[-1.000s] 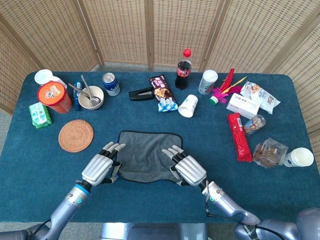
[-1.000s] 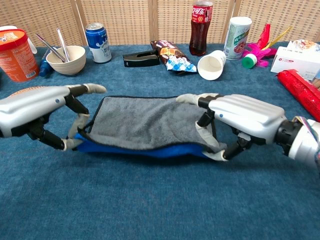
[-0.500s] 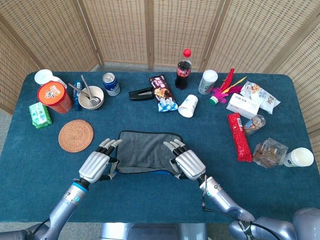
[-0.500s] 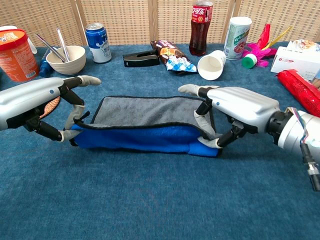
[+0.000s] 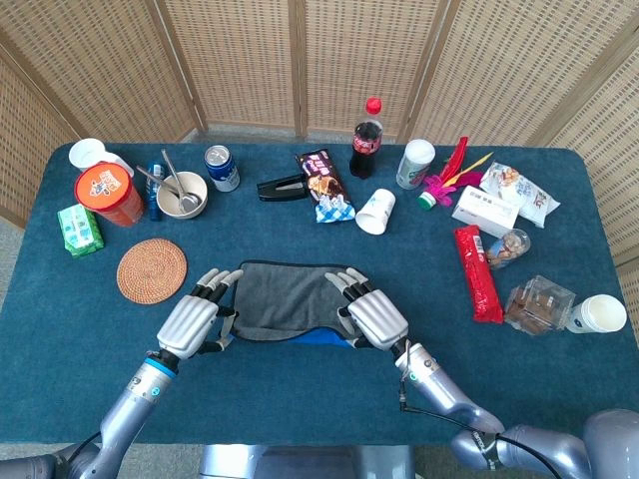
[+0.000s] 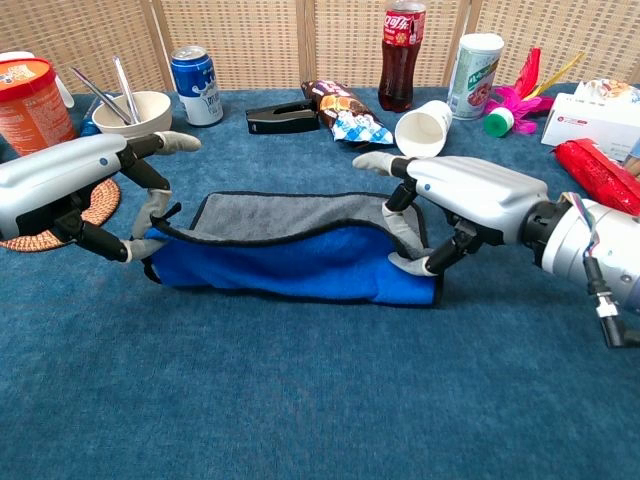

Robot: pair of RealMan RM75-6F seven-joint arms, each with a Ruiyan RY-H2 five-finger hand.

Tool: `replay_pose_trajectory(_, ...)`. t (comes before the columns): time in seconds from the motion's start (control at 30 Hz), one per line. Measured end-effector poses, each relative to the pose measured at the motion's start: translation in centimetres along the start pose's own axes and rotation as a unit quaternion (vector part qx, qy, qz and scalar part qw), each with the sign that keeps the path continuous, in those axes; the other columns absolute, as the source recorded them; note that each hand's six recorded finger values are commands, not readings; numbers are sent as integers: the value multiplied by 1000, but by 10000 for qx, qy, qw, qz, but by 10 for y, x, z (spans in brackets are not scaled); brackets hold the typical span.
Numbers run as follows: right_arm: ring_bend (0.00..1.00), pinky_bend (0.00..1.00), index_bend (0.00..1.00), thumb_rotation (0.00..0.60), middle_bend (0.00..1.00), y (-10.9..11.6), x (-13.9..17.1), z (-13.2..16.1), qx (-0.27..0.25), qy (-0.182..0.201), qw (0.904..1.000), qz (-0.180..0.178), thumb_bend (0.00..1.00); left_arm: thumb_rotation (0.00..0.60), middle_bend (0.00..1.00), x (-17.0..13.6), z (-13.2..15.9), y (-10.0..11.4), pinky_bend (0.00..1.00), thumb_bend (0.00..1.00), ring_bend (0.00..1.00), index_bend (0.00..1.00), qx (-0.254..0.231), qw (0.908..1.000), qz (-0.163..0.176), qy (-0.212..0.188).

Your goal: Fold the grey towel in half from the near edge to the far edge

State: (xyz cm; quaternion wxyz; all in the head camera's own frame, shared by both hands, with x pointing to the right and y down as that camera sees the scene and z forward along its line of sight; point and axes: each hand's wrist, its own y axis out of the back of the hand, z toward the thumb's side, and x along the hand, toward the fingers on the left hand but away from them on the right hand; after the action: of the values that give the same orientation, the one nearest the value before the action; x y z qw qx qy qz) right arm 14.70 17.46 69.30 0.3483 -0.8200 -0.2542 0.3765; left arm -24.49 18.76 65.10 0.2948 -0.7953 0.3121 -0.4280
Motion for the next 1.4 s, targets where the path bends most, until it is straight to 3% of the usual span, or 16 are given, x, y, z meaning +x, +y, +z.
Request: replay_pose_trajectory(1.4, 0, 0, 767, 600, 0, 13, -32, -17, -201, -473, 9986, -91, 389, 600, 0, 22, -10, 37, 0, 489, 0, 742, 15, 9992, 302, 258)
